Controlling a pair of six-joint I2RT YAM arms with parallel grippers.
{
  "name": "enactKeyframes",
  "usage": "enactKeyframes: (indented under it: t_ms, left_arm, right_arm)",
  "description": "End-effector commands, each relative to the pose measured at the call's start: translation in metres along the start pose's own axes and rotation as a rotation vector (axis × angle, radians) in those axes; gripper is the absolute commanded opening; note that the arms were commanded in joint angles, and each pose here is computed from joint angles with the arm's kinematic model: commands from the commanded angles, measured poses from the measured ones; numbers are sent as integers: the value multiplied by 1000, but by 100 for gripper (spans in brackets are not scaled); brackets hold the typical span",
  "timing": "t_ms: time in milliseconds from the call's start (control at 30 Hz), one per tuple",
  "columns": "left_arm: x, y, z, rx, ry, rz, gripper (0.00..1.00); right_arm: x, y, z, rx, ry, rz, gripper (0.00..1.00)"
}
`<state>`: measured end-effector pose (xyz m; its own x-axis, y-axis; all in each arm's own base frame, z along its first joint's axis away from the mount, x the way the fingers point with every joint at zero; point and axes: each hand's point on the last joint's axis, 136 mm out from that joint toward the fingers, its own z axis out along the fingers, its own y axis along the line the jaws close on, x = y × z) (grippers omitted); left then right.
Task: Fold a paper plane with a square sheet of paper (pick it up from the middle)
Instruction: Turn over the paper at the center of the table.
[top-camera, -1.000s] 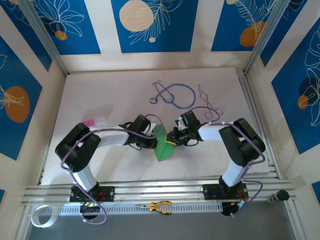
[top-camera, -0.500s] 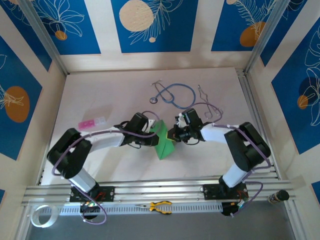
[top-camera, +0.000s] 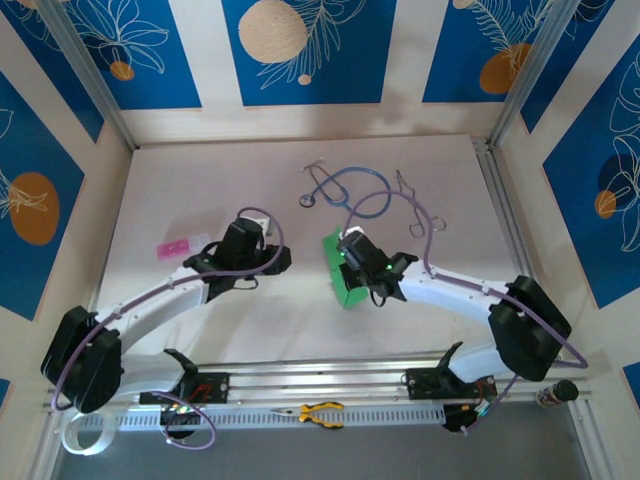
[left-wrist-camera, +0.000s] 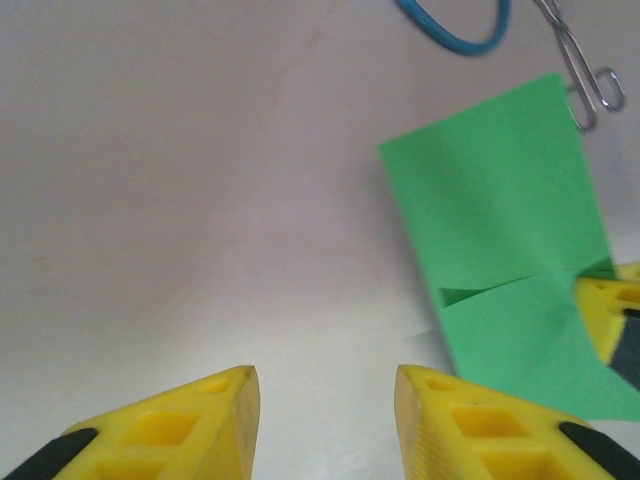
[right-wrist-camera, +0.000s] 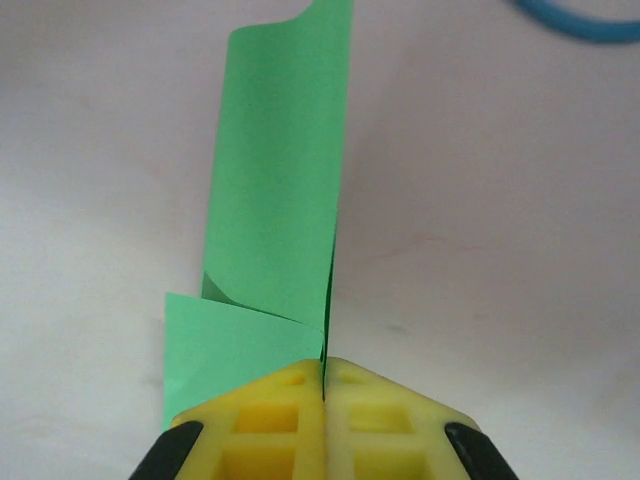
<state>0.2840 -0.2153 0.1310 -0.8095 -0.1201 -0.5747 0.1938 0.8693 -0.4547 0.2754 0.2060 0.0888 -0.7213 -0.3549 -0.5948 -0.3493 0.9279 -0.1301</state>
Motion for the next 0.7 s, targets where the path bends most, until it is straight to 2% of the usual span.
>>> enactKeyframes:
  t_ms: [0, 233, 333, 533, 667]
  left_arm:
    - [4, 25, -6, -85, -11, -49, 41]
    - [5, 35, -13, -105, -28, -83, 41]
    - [4, 42, -18, -128, -54, -99, 42]
    - [0, 58, -33, -181, -109, -133, 45]
    - [-3, 69, -48, -226, -146, -142, 47]
  right_arm:
    - [-5, -36, -11, 264, 30, -138, 2]
    - [-18, -25, -20, 374, 51, -228, 1]
    - [-17, -20, -21, 420, 95, -241, 2]
    - [4, 15, -2, 387, 237, -241, 3]
    - [10, 48, 7, 324, 275, -227, 6]
